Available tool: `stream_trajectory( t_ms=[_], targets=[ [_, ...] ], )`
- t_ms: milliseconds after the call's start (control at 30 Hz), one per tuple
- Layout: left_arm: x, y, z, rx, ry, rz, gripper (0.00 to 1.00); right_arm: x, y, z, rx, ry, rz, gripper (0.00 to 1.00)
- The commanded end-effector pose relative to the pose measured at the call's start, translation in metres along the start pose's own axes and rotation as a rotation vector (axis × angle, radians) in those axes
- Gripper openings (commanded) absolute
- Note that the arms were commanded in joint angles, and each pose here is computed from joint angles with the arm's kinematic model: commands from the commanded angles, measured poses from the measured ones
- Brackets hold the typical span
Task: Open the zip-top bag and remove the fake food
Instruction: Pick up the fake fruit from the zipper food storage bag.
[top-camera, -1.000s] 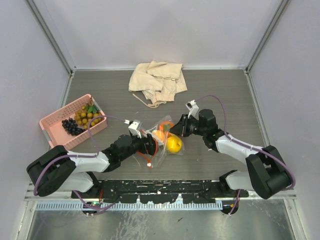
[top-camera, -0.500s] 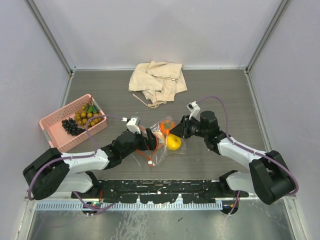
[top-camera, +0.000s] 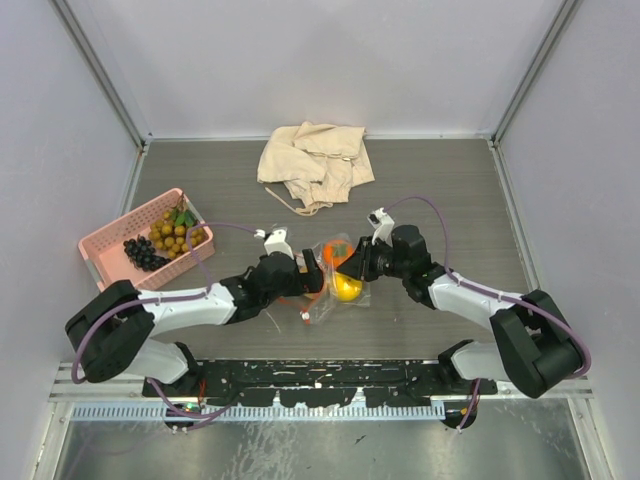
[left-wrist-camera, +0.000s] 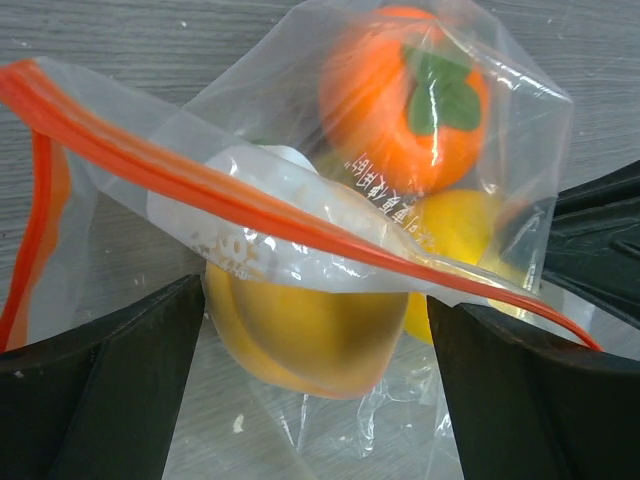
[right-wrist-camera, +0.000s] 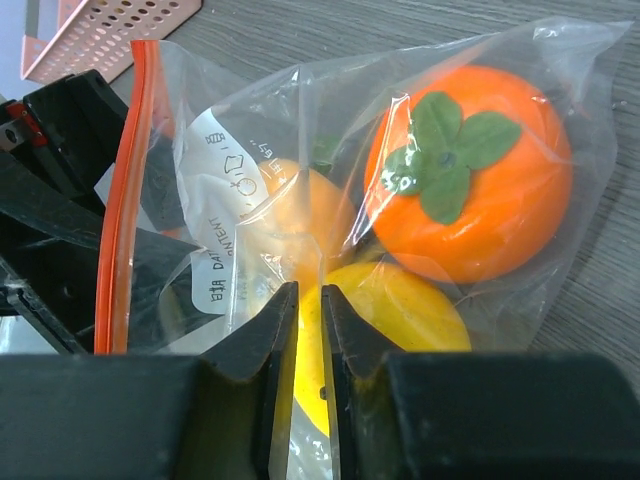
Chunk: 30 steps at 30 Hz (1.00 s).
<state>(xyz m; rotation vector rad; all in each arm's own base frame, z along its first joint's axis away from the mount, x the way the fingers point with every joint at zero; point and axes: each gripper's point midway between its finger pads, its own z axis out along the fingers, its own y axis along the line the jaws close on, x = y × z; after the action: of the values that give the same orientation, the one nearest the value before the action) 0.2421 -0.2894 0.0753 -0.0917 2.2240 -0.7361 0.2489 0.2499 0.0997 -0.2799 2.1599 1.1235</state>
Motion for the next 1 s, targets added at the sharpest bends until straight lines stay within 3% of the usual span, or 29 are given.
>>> stream_trajectory(
  t_ms=[0, 67, 167, 400, 567, 633, 733, 800, 967],
  targets=[
    [-0.007, 0.004, 0.002, -0.066, -0.023, -0.006, 0.91, 0.002, -0.009, 0.002, 0.042, 0.0, -0.027, 0.22],
    [-0.006, 0.005, 0.003, -0.079, -0.019, -0.002, 0.81, 0.003, -0.01, 0.002, 0.047, 0.001, -0.027, 0.21],
    [-0.005, 0.007, 0.005, -0.097, -0.008, 0.01, 0.79, 0.003, -0.012, 0.002, 0.056, 0.0, -0.026, 0.21],
    [-0.002, 0.006, 0.012, -0.095, 0.013, 0.054, 0.96, 0.007, -0.016, 0.003, 0.065, 0.012, -0.023, 0.21],
    [0.003, 0.011, 0.019, -0.131, 0.033, 0.078, 0.95, 0.008, -0.016, 0.002, 0.068, 0.013, -0.025, 0.22],
    [0.003, 0.013, 0.019, -0.14, 0.034, 0.074, 0.89, 0.007, -0.017, 0.001, 0.073, 0.011, -0.029, 0.22],
    [0.001, 0.013, 0.016, -0.143, 0.03, 0.07, 0.61, 0.007, -0.017, 0.0, 0.078, 0.006, -0.033, 0.22],
    [-0.002, 0.011, 0.012, -0.139, 0.026, 0.071, 0.48, 0.007, -0.016, -0.003, 0.075, -0.002, -0.038, 0.25],
    [-0.012, 0.007, -0.006, -0.115, 0.005, 0.075, 0.34, -0.007, 0.0, -0.016, 0.04, -0.074, -0.069, 0.39]
  ],
)
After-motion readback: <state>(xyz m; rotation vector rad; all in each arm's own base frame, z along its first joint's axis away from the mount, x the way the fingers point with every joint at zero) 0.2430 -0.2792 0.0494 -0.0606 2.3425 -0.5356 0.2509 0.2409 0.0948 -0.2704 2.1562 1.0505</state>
